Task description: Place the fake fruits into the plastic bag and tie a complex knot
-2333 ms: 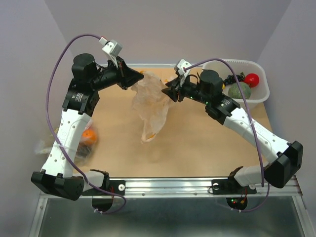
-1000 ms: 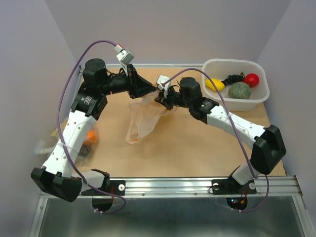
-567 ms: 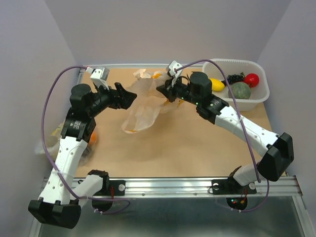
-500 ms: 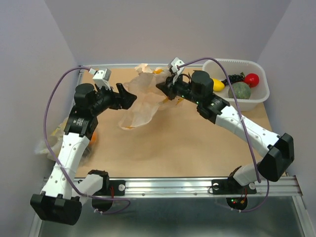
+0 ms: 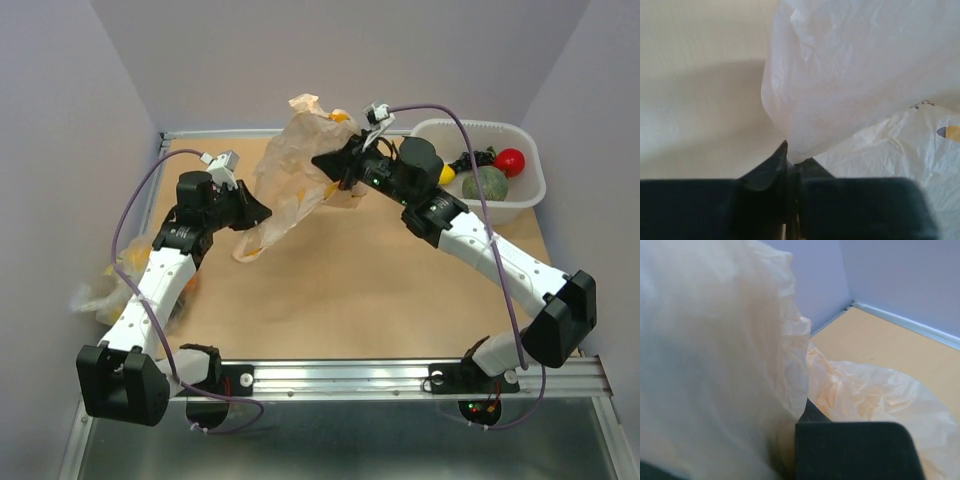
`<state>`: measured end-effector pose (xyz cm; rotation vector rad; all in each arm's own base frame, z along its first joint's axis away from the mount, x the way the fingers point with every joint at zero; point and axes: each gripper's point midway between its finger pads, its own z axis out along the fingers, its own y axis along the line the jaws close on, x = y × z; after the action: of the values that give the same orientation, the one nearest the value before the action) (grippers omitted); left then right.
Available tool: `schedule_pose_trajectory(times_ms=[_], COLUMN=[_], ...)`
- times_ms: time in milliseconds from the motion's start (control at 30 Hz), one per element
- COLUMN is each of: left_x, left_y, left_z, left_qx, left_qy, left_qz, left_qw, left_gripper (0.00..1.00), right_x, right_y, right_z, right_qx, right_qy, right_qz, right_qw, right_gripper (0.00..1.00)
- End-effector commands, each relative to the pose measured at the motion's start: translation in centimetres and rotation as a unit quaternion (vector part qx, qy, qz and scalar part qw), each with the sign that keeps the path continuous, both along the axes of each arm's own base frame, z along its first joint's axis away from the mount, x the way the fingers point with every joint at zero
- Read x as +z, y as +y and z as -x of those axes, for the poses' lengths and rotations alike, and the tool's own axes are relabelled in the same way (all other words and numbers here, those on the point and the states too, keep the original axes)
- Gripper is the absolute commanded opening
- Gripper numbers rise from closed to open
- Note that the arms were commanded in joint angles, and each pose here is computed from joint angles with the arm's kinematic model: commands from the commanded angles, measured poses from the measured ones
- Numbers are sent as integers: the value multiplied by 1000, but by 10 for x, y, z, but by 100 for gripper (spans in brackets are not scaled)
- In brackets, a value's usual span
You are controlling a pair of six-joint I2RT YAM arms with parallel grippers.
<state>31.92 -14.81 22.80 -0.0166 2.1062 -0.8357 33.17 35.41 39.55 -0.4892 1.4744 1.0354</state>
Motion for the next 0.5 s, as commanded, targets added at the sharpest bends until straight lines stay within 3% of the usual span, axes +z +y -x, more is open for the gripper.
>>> schedule_pose_trajectory(times_ms=[0,67,167,267,333,367,400,467], left_x=[22,26,33,31,33,31,31,27], left_y=[5,18,30,37,38,38,37,34], left_z=[4,16,27,37,41,43,43,42], left_qx=[-31,-39,-54,-80,-98,-105,-108,-124], left_qy=[-34,-20,-38,-29,-24,-13,-10,-7], left_qz=[-18,-48,-104,-148,-165,-166,-168,-174], left_qw=[999,998,992,985,981,980,980,977], left_gripper=[0,0,0,0,0,0,0,0], right_x=[35,2,-69,-132,-151,-159,-158,-156], right_y=[-61,-104,-151,-169,-147,-137,-126,-95], right_z=[-48,-77,-102,-107,-96,-89,-81,-59], right_qx=[-162,-286,-367,-378,-311,-280,-248,-146], right_qy=[-20,-15,19,72,96,110,121,126], right_qz=[-54,-9,75,135,141,140,126,117], right_qw=[985,958,927,913,935,943,953,974], right_gripper=[0,1,0,0,1,8,30,62])
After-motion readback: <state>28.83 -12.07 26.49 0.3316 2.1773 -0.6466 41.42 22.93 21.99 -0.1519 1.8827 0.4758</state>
